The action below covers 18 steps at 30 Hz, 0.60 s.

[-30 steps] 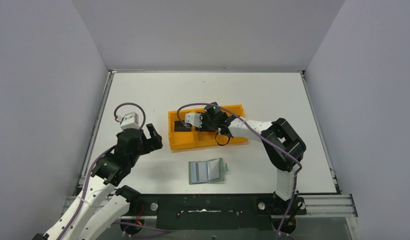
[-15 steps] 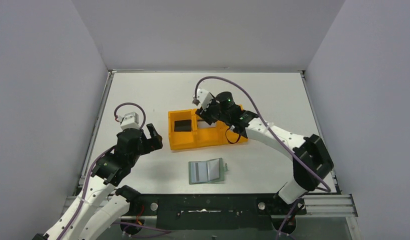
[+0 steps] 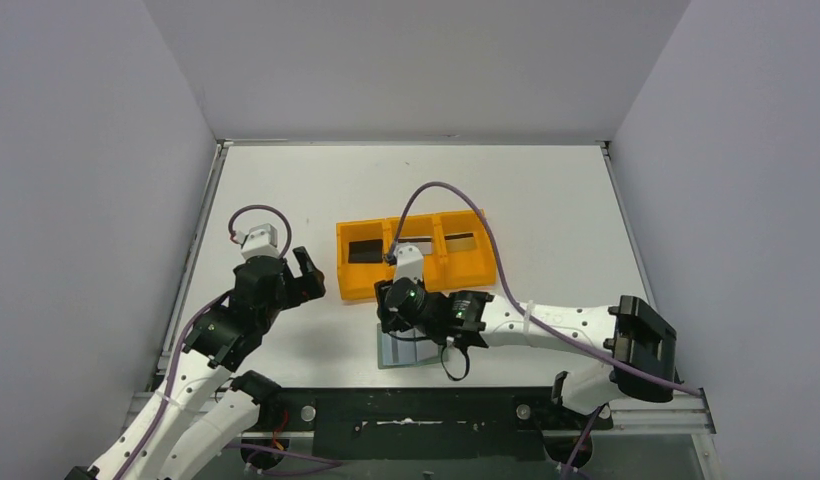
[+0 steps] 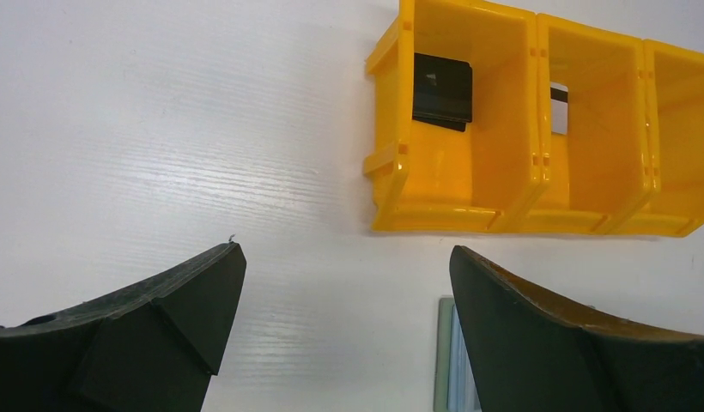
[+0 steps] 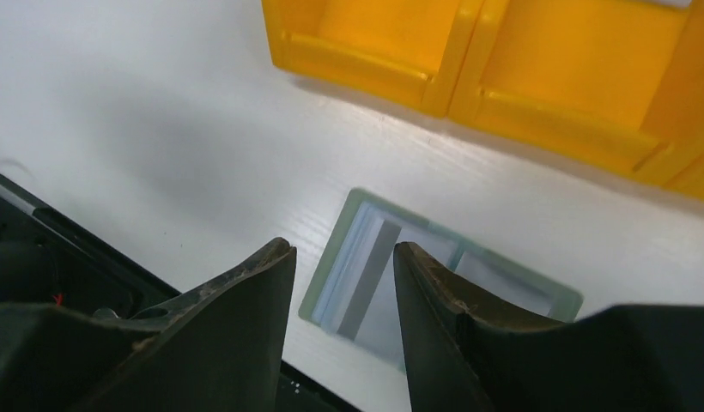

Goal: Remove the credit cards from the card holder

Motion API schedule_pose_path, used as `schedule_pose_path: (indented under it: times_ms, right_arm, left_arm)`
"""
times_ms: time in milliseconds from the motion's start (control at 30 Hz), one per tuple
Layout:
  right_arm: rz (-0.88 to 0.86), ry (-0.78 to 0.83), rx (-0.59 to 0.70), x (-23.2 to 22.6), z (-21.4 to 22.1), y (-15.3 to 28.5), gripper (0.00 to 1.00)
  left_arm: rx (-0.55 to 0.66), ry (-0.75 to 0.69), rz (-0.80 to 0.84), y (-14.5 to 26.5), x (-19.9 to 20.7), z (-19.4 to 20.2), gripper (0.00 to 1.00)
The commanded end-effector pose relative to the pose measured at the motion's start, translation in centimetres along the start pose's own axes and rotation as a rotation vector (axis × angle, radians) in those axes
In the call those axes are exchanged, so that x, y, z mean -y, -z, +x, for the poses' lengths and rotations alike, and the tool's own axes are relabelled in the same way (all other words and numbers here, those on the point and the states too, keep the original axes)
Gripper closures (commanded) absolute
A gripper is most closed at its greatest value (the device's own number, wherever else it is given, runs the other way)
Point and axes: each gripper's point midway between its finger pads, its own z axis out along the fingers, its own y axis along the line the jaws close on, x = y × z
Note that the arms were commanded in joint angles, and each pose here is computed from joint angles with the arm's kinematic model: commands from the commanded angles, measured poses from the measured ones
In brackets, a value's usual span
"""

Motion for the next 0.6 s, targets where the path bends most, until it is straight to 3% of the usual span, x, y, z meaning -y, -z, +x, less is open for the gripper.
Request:
schedule_pose_path:
  times_ms: [0,233,567]
  right_arm:
    - [0.18,-0.2,0.067,0.7,1.4,0.4,0.53]
    - [0.29,-0.184,-0.017,-0.3,6.0,-0.3,0.55]
    - [0.333,-0.166,-0.074,0.0,8.1,-1.2,0.59]
  left_arm:
    - [0.048,0.026,0.01,0.1,0.3,-1.3,0.08]
    - [0.046,0.028,0.006,0.1,0.2,-1.2,0.08]
    - [0.049,0.03,0.003,0.1,0.1,-1.3,0.08]
